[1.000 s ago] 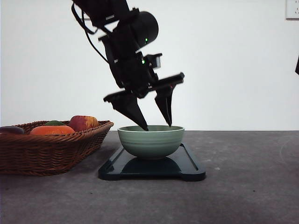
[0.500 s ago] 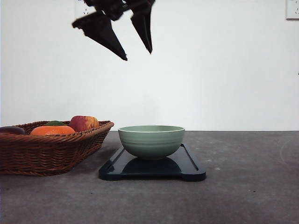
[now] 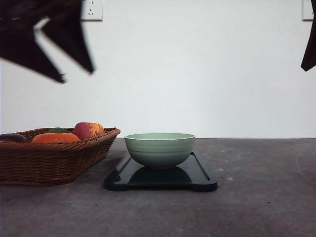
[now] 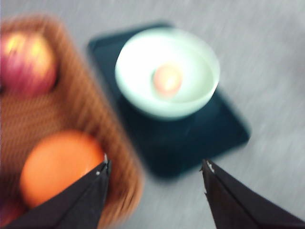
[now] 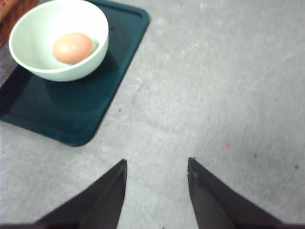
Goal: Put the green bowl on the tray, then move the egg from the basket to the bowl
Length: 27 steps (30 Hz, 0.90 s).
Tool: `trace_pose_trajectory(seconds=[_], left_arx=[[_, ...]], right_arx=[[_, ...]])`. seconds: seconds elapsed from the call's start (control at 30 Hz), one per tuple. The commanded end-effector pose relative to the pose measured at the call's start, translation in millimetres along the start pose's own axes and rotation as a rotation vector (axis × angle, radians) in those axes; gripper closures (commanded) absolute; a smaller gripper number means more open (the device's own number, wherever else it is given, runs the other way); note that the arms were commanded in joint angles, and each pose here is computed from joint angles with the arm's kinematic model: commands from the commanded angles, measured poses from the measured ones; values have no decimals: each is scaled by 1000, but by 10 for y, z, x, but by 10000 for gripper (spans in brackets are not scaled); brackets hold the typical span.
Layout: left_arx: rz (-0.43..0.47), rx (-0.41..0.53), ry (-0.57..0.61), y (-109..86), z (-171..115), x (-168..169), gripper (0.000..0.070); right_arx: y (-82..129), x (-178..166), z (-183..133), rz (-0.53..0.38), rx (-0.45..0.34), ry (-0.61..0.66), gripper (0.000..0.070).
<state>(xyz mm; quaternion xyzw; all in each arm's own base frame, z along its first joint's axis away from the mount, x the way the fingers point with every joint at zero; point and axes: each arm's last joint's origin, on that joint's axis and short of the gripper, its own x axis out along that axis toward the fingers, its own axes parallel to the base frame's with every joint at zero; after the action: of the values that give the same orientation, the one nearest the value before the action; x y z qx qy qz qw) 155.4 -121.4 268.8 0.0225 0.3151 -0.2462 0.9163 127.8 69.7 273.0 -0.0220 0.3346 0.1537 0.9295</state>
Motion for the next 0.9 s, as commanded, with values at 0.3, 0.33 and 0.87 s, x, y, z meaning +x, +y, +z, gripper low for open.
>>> trace_pose_trajectory(seconds=[0.3,0.33,0.87], left_arx=[[174,-37,-71,245,-378,-530,315],[182,-42,-81,261,-390,-570,315],[256,-90,-230,389,-458,-907,494]], right_arx=[[38,10,118,29,-65,-118,449],[41,9,125,33,-70,-126,449],[73,4,105,154,-125,-100,622]])
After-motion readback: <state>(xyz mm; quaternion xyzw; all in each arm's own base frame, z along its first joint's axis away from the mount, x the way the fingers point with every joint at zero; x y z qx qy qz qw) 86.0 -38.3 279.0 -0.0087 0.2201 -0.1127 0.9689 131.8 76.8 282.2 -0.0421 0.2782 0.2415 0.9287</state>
